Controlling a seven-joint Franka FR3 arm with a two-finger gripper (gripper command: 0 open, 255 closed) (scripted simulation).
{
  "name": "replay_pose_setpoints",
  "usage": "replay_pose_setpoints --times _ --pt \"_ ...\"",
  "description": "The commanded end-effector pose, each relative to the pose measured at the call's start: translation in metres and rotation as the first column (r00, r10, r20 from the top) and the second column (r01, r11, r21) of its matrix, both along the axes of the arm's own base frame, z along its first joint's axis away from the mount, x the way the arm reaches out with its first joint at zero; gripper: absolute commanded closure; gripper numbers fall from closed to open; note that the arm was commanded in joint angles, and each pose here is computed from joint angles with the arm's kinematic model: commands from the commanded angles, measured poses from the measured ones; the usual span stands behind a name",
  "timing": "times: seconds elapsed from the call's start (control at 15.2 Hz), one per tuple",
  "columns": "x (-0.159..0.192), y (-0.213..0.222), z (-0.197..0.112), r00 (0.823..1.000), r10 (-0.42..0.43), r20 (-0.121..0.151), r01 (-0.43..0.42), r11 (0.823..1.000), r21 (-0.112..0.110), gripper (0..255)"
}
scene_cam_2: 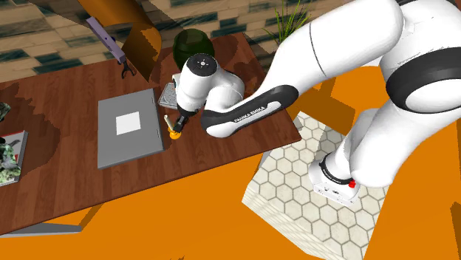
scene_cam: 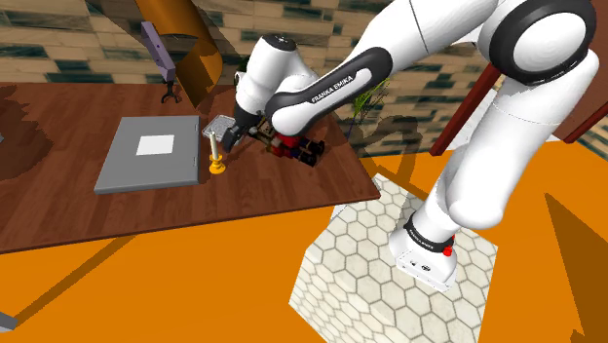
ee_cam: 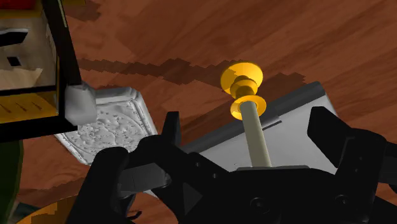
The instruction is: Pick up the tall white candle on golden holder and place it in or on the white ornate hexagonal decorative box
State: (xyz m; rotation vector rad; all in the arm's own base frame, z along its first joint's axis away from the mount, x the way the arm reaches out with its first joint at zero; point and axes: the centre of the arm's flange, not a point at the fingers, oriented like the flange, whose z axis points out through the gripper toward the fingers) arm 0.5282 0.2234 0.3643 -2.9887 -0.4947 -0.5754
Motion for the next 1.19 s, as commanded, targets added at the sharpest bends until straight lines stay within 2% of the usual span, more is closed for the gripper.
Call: replay_pose_setpoints --times 0.0,0.07,0.13,0.59,1.12 --pt "0.012 0.018 -0.008 0.999 0.024 0.033 -0.024 1.000 0.007 0" --pt "0.019 0.026 -0.011 0.998 0.035 0.049 -0.035 0.999 0.010 0" --pt "0.020 0.028 -0.012 0.998 0.037 0.052 -0.038 0.999 0.010 0" --pt "0.036 0.034 -0.048 0.998 0.037 0.052 -0.038 0.999 0.010 0" --pt "0.036 0.034 -0.048 0.998 0.037 0.052 -0.037 0.999 0.010 0"
